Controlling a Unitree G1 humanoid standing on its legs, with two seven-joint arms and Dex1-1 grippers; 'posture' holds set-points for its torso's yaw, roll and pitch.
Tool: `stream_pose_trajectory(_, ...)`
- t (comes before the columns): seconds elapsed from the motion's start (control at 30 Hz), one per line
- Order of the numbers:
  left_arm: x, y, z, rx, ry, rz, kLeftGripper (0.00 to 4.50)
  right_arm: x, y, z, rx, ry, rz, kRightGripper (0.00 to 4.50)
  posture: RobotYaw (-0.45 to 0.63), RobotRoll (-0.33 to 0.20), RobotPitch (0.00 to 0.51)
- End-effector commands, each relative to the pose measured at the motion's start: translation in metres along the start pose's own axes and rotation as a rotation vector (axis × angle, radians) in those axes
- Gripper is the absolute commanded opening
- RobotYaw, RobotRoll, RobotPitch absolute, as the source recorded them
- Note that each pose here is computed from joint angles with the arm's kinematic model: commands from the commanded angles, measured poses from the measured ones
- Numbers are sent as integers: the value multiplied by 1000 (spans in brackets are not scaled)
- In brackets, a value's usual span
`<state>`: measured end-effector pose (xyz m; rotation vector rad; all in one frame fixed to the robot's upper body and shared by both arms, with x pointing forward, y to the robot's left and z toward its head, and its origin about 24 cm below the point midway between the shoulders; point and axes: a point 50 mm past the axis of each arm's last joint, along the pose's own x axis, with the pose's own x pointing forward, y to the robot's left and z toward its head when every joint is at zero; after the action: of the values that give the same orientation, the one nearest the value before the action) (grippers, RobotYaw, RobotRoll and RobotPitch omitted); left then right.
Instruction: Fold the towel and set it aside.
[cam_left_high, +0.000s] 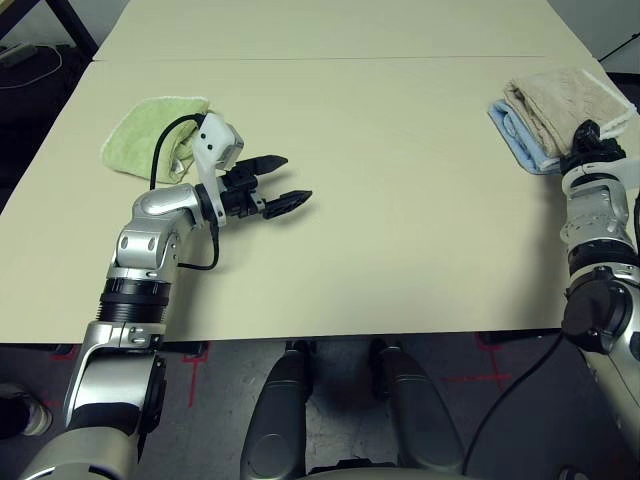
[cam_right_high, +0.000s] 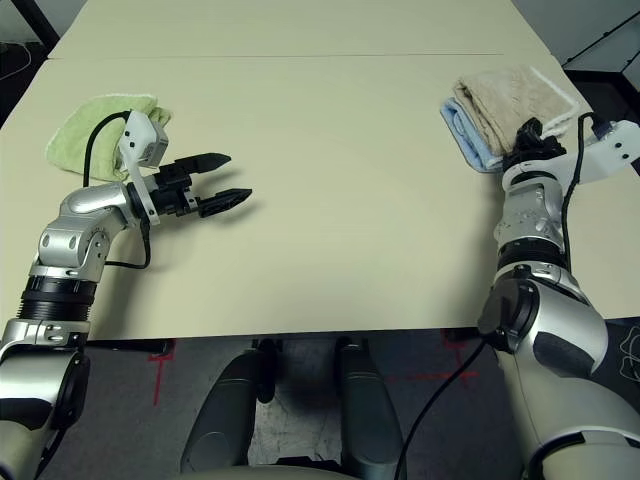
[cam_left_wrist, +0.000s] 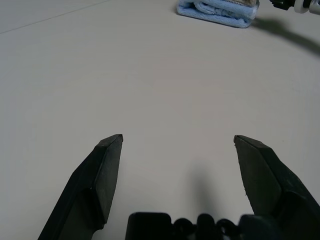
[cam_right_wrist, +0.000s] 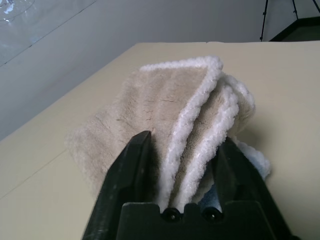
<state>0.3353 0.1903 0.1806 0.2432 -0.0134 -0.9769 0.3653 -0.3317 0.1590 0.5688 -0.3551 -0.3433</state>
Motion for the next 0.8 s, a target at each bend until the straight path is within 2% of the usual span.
stream_pose_trajectory(0.03, 3, -3, -2, -5, 12, -25, 4500, -1, -6, 5, -52, 14, 16, 3571, -42, 0, 207)
stream_pose_trajectory(0.1, 4, -3, -2, -5, 12, -25, 4500, -1, -4, 7, -78, 23, 46, 4278, -41, 0, 209)
stream_pose_trajectory(0.13, 3, -3, -2, -5, 12, -25, 4500, -1, -4, 9, -101, 26, 63, 4464, -37, 0, 209)
stream_pose_trajectory(0.27, 2, -5, -3, -9, 11, -21, 4500, -3, -10, 19, -169, 41, 102, 4464, -31, 0, 210)
stream_pose_trajectory(0.4, 0, -6, -6, -14, 12, -15, 4500, -19, -14, 25, -317, 133, 289, 4464, -34, 0, 207)
stream_pose_trajectory(0.63, 1, -6, -6, -17, 9, -10, 4500, -55, -29, 34, -324, 320, 379, 4464, -33, 0, 209)
stream_pose_trajectory(0.8, 1, -5, -6, -24, 4, 2, 4500, -57, -17, 36, -338, 275, 469, 4464, -37, 0, 212)
